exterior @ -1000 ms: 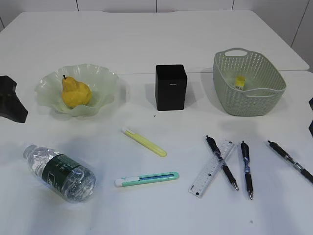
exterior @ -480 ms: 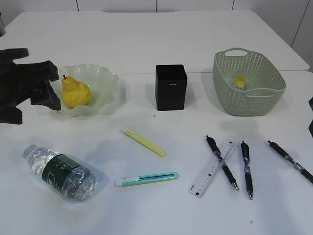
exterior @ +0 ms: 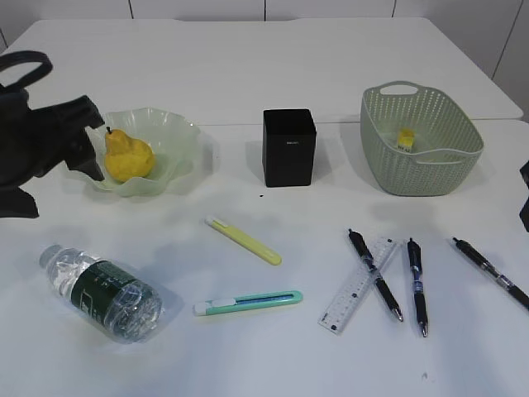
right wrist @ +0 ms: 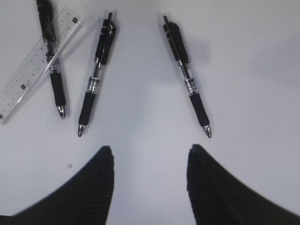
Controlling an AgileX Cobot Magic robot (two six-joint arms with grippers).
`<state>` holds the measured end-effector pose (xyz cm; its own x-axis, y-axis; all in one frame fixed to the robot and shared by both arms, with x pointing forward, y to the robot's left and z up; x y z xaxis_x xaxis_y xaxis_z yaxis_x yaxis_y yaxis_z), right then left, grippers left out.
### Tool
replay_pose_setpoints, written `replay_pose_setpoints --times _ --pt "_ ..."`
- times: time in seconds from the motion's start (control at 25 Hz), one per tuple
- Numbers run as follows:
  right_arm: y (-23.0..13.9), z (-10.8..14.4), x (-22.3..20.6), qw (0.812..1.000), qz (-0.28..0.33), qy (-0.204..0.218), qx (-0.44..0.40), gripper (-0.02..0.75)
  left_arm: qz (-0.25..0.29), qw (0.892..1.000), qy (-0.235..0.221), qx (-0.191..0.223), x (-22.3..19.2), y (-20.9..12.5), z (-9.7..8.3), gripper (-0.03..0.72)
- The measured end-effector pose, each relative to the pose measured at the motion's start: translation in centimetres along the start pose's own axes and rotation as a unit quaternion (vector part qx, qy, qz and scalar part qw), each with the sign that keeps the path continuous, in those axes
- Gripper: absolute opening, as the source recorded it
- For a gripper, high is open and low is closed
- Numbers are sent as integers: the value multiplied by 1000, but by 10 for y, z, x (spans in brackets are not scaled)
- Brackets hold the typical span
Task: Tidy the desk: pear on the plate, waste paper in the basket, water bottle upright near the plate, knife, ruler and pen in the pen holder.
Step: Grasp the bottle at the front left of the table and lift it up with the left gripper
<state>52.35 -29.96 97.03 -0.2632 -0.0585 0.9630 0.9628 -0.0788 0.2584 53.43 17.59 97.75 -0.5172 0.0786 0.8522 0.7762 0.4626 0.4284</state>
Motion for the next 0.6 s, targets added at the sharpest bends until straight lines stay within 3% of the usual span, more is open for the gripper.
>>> replay_pose_setpoints --times 0.36,0.6 --pt "0 0 0 1000 -1 1 0 377 34 998 43 10 -38 -13 4 590" --pt "0 0 0 1000 -1 1 0 377 41 987 90 126 -38 -19 18 590"
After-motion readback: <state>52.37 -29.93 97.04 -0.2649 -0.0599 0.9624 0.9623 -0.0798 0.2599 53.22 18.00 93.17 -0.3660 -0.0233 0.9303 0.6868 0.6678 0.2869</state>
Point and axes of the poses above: a point on each arm's last joint axis where the gripper is mounted, x pointing back along that axis away from the gripper, z along the wrist's bending axis when the last joint is at zero, y = z × x, the point moved 8 cm from there along -x, pointing out along that axis toward the gripper, and after that the axes turned 7 degrees about -x, right-handed, at the moved point
